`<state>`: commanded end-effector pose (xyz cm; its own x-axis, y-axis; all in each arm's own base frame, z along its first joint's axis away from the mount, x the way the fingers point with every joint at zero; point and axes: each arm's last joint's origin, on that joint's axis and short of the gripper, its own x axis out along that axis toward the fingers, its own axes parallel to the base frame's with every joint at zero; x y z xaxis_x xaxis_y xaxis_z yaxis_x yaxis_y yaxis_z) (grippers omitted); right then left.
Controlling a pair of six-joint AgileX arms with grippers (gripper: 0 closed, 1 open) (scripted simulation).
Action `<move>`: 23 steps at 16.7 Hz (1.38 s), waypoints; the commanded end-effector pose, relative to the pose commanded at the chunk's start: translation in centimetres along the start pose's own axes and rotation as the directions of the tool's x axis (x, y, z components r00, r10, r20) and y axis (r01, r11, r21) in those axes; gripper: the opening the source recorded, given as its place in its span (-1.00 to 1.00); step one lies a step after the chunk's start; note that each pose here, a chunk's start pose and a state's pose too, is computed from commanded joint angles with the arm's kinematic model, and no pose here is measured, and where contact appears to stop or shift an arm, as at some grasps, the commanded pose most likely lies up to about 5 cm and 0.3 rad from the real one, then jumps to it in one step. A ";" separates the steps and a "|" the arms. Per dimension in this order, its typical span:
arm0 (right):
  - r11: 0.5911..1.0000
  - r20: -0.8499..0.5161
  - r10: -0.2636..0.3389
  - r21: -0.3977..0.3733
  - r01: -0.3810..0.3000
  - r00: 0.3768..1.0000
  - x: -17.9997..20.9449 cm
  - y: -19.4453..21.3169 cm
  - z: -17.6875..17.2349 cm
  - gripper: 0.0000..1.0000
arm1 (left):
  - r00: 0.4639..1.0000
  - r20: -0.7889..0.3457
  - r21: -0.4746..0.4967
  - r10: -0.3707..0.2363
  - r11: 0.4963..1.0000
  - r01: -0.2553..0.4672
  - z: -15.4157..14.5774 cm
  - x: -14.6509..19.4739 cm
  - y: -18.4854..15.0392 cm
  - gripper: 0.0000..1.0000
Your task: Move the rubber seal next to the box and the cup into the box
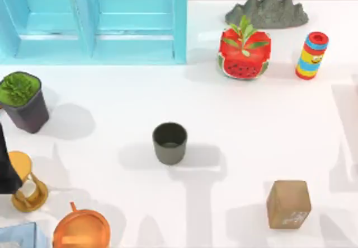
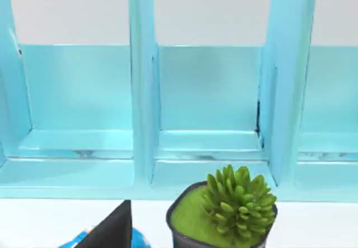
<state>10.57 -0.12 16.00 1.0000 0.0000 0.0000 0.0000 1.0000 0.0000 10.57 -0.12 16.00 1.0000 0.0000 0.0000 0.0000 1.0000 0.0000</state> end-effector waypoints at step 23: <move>0.998 -0.996 0.057 0.057 0.007 0.070 11.1 14.9 5.5 1.00 | 1.000 0.000 0.000 0.000 1.000 0.000 0.0 0.0 0.0 1.00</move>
<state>21.70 14.75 21.51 0.0702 0.0566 -0.9959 0.0072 0.9983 0.0573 10.57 -0.12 16.00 1.0000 0.0000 0.0000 0.0000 1.0000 0.0000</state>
